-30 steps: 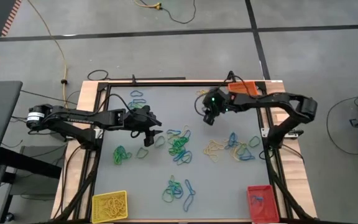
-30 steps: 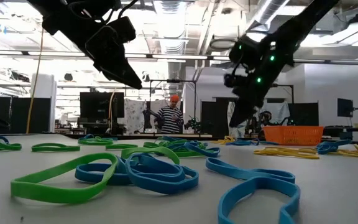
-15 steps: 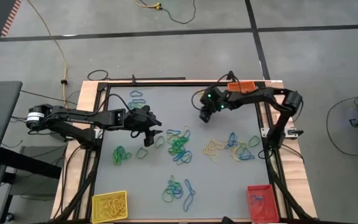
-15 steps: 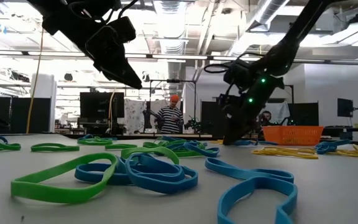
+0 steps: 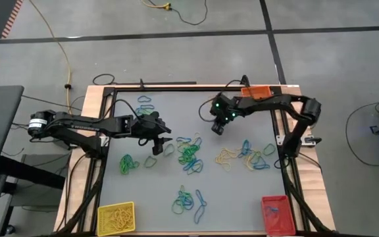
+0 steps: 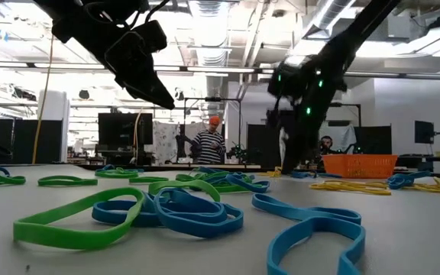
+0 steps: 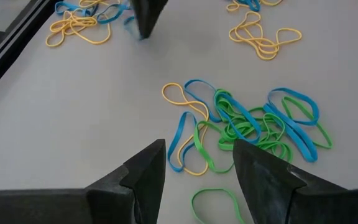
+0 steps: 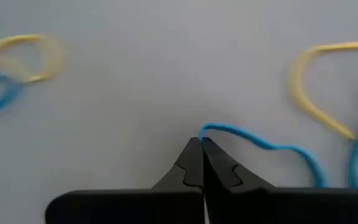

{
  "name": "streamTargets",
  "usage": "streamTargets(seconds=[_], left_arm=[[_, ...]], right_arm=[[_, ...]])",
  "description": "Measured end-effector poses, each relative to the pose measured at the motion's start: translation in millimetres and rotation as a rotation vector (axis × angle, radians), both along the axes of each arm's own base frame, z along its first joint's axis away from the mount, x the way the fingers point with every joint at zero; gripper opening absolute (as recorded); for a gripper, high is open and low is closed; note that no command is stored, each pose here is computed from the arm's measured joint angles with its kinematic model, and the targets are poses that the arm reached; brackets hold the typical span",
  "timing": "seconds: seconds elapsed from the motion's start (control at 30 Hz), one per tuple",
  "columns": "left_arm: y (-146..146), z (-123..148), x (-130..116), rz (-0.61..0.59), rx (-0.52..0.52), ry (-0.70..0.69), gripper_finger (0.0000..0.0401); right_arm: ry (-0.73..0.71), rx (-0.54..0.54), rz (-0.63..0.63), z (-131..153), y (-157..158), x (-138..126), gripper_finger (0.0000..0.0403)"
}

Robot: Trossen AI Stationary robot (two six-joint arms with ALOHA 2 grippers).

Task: Sort rubber bands into baskets
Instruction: Put the blue rubber band into the red bin

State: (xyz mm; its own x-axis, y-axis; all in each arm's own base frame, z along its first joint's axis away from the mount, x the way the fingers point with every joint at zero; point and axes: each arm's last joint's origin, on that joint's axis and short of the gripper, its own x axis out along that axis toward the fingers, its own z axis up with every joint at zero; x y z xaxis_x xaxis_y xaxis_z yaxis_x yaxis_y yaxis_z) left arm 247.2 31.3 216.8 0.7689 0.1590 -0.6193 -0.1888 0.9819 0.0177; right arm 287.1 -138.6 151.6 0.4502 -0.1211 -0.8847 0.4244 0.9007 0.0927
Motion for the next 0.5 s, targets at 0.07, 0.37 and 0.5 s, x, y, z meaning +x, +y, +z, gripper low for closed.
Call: streamTargets(seconds=[0.07, 0.37, 0.5], left_arm=[[0, 0, 0, 0.0, 0.0, 0.0, 0.0178], [0, 0, 0, 0.0, 0.0, 0.0, 0.0178], [0, 0, 0, 0.0, 0.0, 0.0, 0.0178]], right_arm=[[-0.015, 0.0, 0.032, 17, 14, -1, 0.0017], [-0.005, 0.123, 0.162, 86, 101, -41, 0.0017], [-0.02, 0.194, 0.202, 108, 141, -65, 0.0017]])
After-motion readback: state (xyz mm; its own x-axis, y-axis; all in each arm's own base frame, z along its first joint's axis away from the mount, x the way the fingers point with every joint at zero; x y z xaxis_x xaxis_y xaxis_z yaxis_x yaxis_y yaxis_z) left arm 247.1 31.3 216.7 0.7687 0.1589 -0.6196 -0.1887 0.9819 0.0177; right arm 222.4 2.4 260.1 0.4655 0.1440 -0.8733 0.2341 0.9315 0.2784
